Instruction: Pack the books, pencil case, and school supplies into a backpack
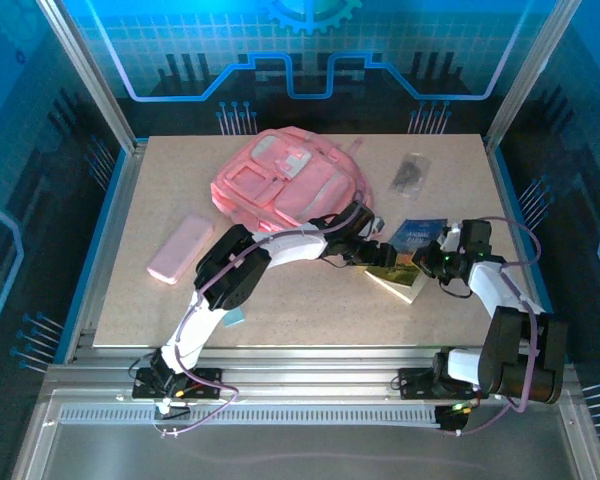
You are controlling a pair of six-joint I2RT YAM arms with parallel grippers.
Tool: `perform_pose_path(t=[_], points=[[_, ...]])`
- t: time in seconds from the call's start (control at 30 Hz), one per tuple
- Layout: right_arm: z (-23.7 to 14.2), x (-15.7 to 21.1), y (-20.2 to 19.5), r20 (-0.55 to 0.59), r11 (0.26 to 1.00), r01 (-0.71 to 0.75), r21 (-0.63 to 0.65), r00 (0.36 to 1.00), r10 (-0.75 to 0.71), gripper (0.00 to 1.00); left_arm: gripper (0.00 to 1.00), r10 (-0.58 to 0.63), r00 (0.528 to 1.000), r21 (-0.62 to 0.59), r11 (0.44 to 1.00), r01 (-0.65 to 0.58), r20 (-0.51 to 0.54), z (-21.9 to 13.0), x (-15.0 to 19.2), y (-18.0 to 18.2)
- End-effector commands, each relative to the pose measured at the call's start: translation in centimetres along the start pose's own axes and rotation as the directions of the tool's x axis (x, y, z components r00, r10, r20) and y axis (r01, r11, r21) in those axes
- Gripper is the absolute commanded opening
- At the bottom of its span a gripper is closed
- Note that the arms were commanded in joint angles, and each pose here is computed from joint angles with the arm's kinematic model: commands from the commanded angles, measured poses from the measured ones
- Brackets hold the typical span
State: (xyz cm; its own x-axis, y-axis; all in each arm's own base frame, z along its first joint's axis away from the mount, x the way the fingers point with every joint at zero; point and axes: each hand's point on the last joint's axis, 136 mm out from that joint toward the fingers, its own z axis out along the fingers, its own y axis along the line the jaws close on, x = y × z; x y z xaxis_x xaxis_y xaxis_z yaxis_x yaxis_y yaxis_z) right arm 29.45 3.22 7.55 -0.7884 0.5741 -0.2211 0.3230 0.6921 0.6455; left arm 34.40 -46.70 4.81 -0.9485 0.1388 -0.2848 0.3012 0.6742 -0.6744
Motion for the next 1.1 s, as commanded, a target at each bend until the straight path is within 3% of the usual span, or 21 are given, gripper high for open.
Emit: perform_pose_path(t=[0.0, 0.37, 0.53, 0.67, 0.87, 1.07], points=[[-1.6, -1.2, 3.8, 0.037, 0.99, 0.082, -0.115, 0.996, -0.078, 0.0, 0.97, -0.087, 0.995, 0.081, 0.993, 0.084, 0.041, -3.1, -2.1, -0.2], [-3.6, 0.2, 12.2, -0.02, 0.877, 0.163, -0.452, 0.981, -0.193, 0.0, 0.99, -0.283, 0.954, 0.271, 0.93, 0.247, 0.103, -3.7, -3.4, 2.1], [-3.6, 1.4, 13.4, -0.021, 0.841, 0.199, -0.502, 0.97, -0.242, 0.0, 0.99, -0.328, 0.939, 0.312, 0.907, 0.281, 0.107, -3.6, -3.3, 2.3], [-1.1, 2.7, 9.3, -0.08, 0.909, 0.163, -0.383, 0.975, -0.209, 0.0, 0.99, -0.35, 0.931, 0.336, 0.894, 0.297, 0.108, -3.6, -3.4, 2.3], [2.7, 4.9, 3.5, -0.238, 0.964, -0.031, -0.263, 0.971, -0.033, 0.0, 0.95, -0.364, 0.925, 0.362, 0.881, 0.305, 0.108, -3.4, -3.5, 2.1], [2.9, 5.1, -0.2, -0.23, 0.998, -0.048, -0.042, 0.972, 0.037, 0.0, 0.89, -0.363, 0.927, 0.36, 0.881, 0.307, 0.097, -3.3, -3.1, 2.2]])
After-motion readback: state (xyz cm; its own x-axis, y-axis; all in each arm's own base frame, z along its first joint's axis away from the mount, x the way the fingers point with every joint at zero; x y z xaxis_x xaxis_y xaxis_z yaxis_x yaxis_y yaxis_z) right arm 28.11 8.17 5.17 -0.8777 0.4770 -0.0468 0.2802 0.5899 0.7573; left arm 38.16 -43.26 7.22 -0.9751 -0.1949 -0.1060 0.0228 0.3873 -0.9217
